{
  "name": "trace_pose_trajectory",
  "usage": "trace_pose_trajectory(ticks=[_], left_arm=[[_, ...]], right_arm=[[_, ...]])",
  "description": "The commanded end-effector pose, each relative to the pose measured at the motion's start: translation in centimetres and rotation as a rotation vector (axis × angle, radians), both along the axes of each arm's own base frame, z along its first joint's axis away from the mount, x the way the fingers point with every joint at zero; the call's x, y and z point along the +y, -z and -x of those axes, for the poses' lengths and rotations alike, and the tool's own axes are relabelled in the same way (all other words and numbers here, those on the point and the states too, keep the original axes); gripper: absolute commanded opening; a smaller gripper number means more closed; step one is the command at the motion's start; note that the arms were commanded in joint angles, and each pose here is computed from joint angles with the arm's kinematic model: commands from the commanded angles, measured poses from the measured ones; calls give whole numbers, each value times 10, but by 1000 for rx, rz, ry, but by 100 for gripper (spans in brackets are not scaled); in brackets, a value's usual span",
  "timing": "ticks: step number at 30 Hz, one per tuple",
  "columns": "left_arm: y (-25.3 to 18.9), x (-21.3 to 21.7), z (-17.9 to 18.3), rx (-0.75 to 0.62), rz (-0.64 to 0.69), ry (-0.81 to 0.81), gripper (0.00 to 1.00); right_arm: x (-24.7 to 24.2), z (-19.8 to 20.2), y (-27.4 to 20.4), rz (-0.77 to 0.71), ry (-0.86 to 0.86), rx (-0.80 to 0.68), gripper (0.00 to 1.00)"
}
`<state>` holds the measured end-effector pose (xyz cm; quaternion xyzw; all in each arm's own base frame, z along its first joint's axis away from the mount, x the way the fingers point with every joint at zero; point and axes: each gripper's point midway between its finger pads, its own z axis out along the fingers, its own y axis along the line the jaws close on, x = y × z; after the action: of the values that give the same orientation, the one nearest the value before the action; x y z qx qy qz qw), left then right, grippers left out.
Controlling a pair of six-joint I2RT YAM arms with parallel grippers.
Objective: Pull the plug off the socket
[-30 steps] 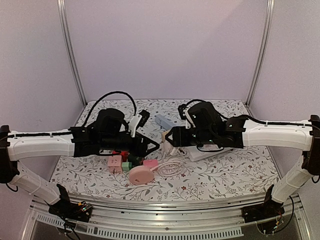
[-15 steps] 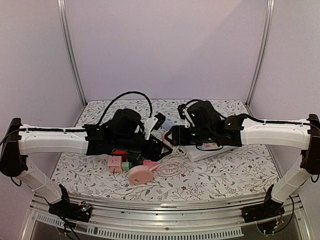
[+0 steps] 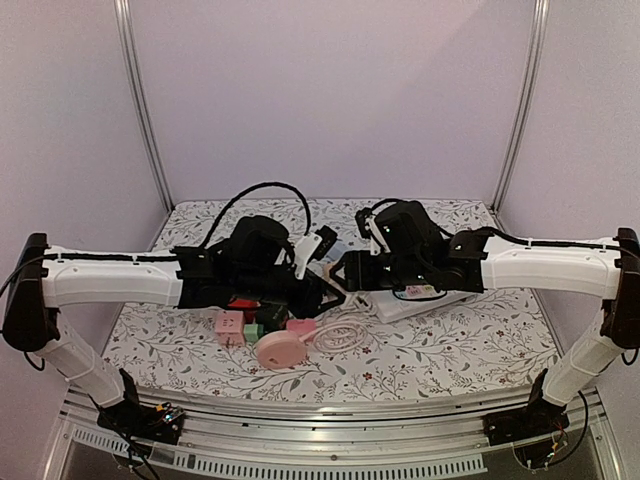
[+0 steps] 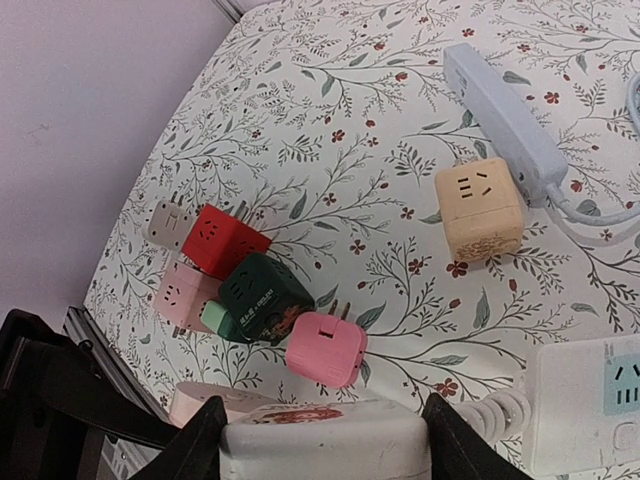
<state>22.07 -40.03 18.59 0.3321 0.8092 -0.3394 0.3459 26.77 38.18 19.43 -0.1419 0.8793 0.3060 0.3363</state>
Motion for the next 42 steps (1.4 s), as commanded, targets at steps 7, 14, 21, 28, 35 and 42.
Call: trace_pose_trajectory(ticks=[7, 14, 21, 28, 35, 42], left_arm=[[1, -11, 0, 8, 12, 22, 2], [-6, -4, -3, 11, 34, 15, 0], [-17, 10, -6, 16, 92, 8, 0], [-6, 11, -5, 23, 50, 5, 0], [2, 7, -2, 5, 10, 4, 0], [1, 1, 3, -34, -9, 1, 0]], right_arm=[[16, -1, -36, -90, -43, -68, 20], [19, 8, -30, -50, -127, -111, 19], [19, 31, -21, 4, -299, -175, 19], [12, 15, -29, -9, -170, -170, 18], [8, -4, -33, -55, 2, -120, 18], [-5, -24, -25, -20, 181, -93, 18]])
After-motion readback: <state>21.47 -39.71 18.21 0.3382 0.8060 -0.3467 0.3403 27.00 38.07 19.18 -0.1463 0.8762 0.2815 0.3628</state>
